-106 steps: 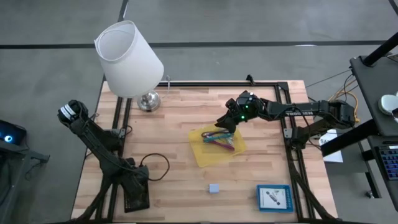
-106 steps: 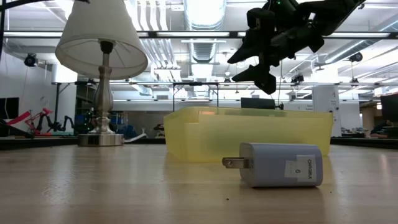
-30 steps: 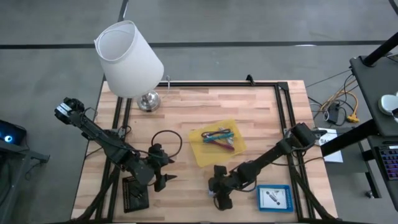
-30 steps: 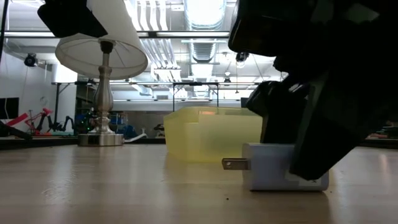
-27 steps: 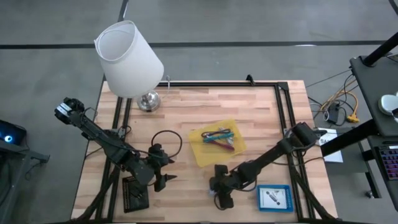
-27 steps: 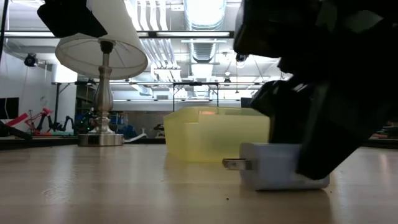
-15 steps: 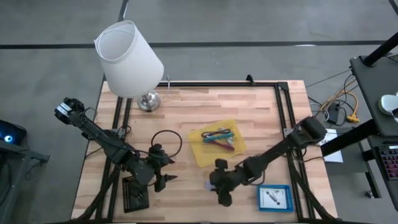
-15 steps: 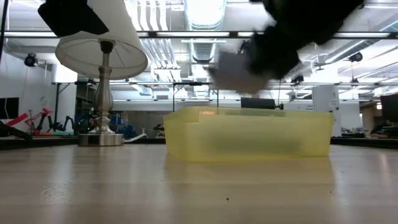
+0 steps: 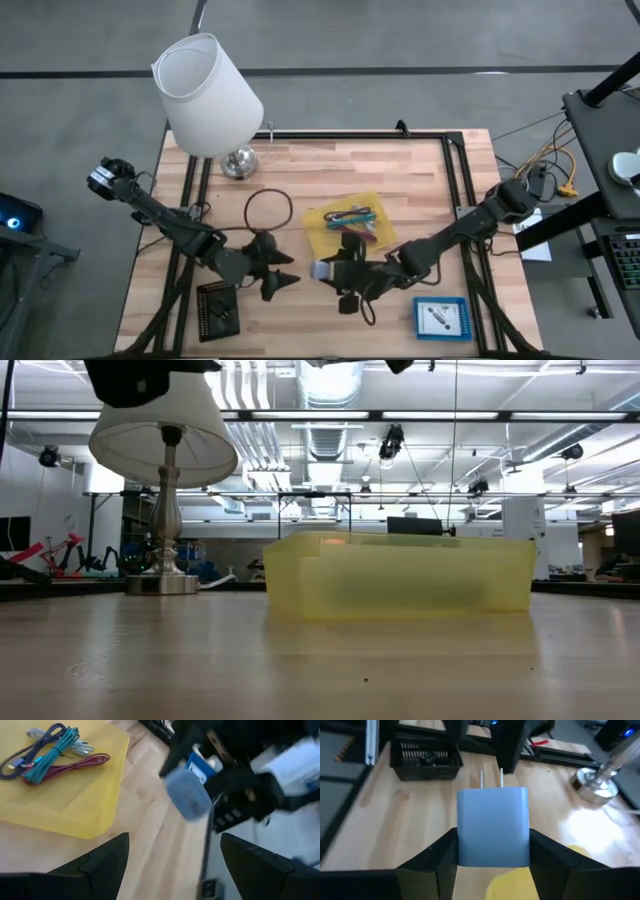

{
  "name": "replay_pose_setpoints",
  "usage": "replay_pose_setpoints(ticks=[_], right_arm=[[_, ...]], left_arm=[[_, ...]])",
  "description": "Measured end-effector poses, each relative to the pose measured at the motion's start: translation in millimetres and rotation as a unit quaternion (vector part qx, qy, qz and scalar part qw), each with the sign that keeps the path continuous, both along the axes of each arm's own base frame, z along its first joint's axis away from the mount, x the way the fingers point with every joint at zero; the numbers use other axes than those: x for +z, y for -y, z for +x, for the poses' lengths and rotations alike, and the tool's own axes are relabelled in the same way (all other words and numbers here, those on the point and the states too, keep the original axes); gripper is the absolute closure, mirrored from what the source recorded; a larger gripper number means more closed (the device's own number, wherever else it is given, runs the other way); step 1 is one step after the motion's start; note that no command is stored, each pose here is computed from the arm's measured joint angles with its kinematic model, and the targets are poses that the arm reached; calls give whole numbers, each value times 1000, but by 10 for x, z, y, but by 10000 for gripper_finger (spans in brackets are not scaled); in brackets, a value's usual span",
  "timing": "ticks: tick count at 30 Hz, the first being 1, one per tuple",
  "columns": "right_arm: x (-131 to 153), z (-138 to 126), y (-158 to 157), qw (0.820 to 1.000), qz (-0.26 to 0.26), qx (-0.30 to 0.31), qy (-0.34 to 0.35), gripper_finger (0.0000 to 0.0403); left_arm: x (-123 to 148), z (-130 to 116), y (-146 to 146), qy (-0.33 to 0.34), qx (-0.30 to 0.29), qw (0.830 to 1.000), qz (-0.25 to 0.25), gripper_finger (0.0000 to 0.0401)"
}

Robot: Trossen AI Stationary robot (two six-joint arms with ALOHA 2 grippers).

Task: Pick and place items into bin
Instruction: Put the white charger adapter into the black bin

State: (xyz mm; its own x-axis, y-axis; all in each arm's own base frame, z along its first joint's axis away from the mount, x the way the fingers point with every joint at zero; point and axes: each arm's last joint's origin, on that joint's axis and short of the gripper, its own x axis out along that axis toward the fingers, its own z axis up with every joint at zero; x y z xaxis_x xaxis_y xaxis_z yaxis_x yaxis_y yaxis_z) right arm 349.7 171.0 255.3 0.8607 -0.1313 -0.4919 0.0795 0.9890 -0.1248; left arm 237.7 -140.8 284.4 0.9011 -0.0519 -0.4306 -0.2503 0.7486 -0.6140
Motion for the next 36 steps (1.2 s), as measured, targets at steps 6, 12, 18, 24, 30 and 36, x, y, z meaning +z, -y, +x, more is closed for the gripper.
replay_pose_setpoints(ticks=[6, 12, 18, 24, 30, 36], right_arm=[[-4, 62, -10, 998, -53, -9, -26, 221], [-16, 79, 23, 997, -73, -18, -31, 221], [-21, 97, 64, 996, -81, -19, -33, 221], [-21, 102, 75, 996, -87, -16, -35, 221], [-23, 101, 73, 996, -86, -16, -35, 221], [-23, 100, 71, 996, -86, -16, -35, 221]], left_arm=[[33, 76, -96, 11, 42, 996, -72, 105], [-20, 132, -101, 3, 61, 993, -105, 105], [-116, 249, -116, -1, 80, 990, -112, 105], [-166, 385, -146, 20, 93, 988, -119, 105], [-217, 455, -192, 18, 106, 987, -119, 105], [-245, 496, -241, 16, 116, 986, -118, 123]])
